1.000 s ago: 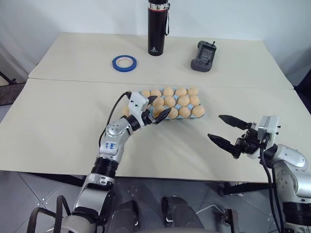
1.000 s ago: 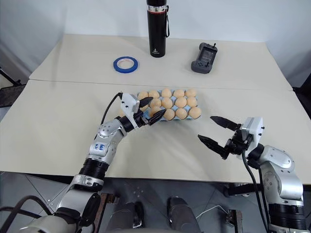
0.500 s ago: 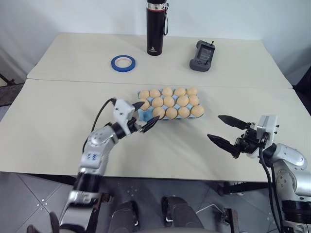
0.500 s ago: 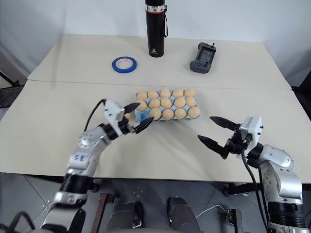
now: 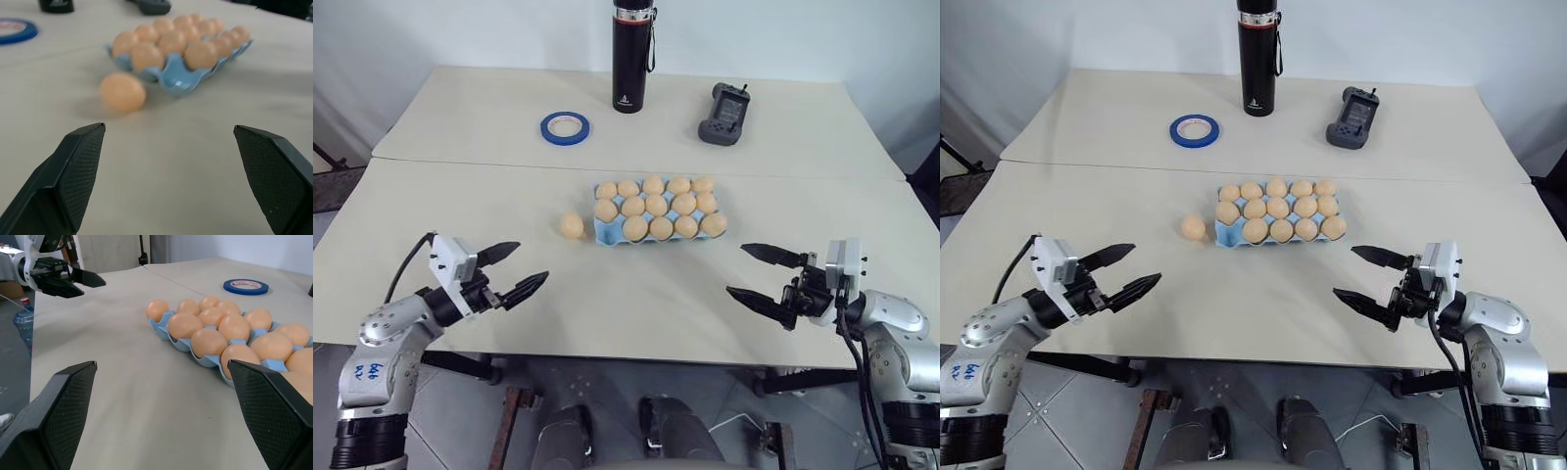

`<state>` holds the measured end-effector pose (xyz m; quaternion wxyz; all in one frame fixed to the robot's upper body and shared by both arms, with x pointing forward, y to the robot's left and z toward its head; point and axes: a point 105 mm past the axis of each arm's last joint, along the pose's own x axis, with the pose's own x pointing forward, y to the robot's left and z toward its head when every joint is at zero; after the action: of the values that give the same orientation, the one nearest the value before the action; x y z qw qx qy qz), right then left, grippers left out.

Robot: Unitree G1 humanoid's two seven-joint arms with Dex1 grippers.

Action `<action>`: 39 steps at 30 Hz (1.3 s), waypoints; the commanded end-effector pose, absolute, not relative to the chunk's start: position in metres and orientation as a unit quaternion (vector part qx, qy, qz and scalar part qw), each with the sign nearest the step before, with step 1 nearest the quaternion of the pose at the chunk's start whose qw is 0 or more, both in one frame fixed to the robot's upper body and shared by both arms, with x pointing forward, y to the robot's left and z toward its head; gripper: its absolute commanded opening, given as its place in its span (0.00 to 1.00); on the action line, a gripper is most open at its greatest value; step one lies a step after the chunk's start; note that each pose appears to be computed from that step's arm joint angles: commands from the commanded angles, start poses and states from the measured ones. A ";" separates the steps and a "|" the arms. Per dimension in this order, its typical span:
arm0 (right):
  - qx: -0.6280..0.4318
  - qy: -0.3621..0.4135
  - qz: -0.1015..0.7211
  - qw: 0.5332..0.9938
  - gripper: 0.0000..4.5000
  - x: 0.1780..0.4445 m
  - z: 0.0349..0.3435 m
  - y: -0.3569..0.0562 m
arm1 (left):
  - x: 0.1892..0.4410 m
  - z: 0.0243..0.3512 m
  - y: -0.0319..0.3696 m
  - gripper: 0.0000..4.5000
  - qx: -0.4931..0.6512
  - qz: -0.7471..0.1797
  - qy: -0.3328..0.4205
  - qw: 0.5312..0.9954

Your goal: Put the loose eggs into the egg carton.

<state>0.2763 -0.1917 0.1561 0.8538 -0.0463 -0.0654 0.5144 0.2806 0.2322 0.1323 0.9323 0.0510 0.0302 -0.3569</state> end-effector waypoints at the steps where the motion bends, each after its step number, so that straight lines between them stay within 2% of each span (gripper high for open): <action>1: -0.060 -0.073 0.514 0.853 1.00 0.278 0.162 -0.194 | 0.276 0.144 0.252 1.00 0.066 -0.343 0.020 0.937; 7: -0.064 -0.071 0.510 0.855 1.00 0.281 0.163 -0.195 | 0.278 0.149 0.254 1.00 0.080 -0.351 0.018 0.933; 14: -0.068 -0.069 0.508 0.856 1.00 0.287 0.165 -0.194 | 0.326 0.169 0.216 1.00 0.101 -0.389 -0.031 0.915; 21: -0.073 -0.068 0.505 0.858 1.00 0.287 0.166 -0.194 | 0.373 0.161 0.190 1.00 0.116 -0.405 -0.033 0.907; 29: -0.075 -0.068 0.492 0.865 1.00 0.285 0.169 -0.198 | 0.406 0.145 0.174 1.00 0.106 -0.399 -0.006 0.911; 35: -0.077 -0.063 0.486 0.868 1.00 0.285 0.168 -0.199 | 0.417 0.135 0.171 1.00 0.106 -0.396 0.020 0.912; 39: -0.078 -0.062 0.485 0.869 1.00 0.286 0.167 -0.199 | 0.420 0.125 0.173 0.82 0.118 -0.385 0.043 0.914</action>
<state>0.2875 -0.1958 0.1561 0.8688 -0.0625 -0.0446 0.4892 0.4161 0.1734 0.1167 0.9138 0.1043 0.0560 -0.3885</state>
